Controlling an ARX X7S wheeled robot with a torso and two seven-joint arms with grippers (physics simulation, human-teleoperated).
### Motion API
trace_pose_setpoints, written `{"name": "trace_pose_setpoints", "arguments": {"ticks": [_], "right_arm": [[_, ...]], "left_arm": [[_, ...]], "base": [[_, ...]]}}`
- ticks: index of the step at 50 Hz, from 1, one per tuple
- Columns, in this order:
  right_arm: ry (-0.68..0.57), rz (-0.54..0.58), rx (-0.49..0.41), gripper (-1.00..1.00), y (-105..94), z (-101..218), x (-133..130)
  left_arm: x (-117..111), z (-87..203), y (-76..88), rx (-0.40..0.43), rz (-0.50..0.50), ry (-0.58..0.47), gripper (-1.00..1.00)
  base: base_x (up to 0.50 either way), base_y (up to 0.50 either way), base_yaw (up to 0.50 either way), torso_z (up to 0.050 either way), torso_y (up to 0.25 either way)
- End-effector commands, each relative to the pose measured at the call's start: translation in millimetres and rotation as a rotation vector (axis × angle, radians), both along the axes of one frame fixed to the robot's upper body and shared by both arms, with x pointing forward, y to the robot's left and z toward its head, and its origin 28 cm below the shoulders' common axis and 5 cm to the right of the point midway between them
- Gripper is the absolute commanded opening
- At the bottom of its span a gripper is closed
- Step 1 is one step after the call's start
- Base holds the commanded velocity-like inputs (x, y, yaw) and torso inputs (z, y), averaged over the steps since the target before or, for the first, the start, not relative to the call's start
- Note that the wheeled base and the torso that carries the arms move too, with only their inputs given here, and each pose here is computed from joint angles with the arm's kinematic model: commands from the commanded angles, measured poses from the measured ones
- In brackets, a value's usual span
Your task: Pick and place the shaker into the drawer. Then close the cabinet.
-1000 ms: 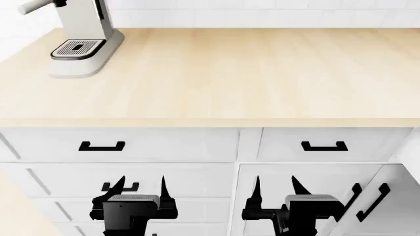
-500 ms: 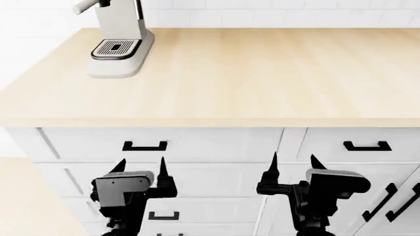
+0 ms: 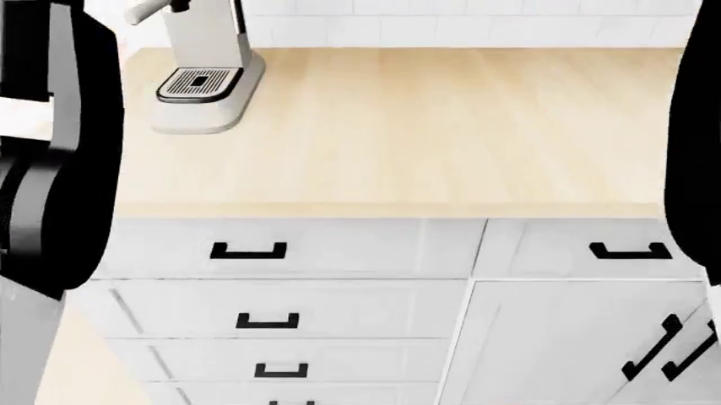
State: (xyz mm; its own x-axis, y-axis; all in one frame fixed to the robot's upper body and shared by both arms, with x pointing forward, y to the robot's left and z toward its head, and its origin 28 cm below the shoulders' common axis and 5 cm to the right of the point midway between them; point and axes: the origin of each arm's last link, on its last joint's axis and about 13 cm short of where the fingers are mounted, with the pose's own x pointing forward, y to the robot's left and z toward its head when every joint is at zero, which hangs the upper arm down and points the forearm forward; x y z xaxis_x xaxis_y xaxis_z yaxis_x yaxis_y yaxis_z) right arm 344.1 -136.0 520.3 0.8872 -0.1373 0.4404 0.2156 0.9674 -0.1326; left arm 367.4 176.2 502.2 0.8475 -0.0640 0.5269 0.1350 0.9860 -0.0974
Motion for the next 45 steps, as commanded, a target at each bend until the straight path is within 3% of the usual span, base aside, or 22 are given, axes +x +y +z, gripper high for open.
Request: {"name": "trace_pose_setpoints", "arguments": {"ticks": [1,5,8,9,11,22,33,38,45], "right_arm": [[-0.020,-0.002,-0.037,1.00,-1.0,62.9,-48.9],[-0.020,-0.002,-0.037,1.00,-1.0,62.9,-48.9],[-0.020,-0.002,-0.037,1.00,-1.0,62.9,-48.9],[0.012,0.068,-0.026,1.00,5.6,54.9,-37.4],[0.019,0.081,-0.030,1.00,7.6,54.6,-37.2],[0.049,0.134,-0.053,1.00,15.0,55.1,-39.3],[0.063,0.169,-0.055,1.00,15.5,53.5,-37.6],[0.065,0.179,-0.065,1.00,14.4,54.0,-38.4],[0.106,0.182,-0.063,1.00,14.6,50.7,-37.1]], "left_arm": [[-34.6,53.0,9.9,0.063,0.076,0.069,1.00],[-26.2,42.6,7.0,0.049,0.099,0.097,1.00],[-20.1,34.8,6.2,0.084,0.097,0.110,1.00],[-19.2,32.3,6.1,0.100,0.093,0.131,1.00],[-17.0,29.1,6.0,0.083,0.094,0.145,1.00],[-16.2,23.6,14.3,0.101,0.121,0.228,1.00],[-12.8,18.3,15.5,0.137,0.127,0.245,1.00],[-14.5,22.3,15.7,0.095,0.141,0.221,1.00],[-11.1,17.6,15.8,0.072,0.139,0.235,1.00]], "base": [[0.00,0.00,0.00,0.000,0.000],[0.00,0.00,0.00,0.025,0.000],[0.00,0.00,0.00,0.050,0.000],[0.00,0.00,0.00,0.050,0.000],[0.00,0.00,0.00,0.050,0.000],[0.00,0.00,0.00,0.050,0.000],[0.00,0.00,0.00,0.050,0.000],[0.06,0.00,0.00,0.050,0.000],[0.50,0.00,0.00,0.000,0.000]]}}
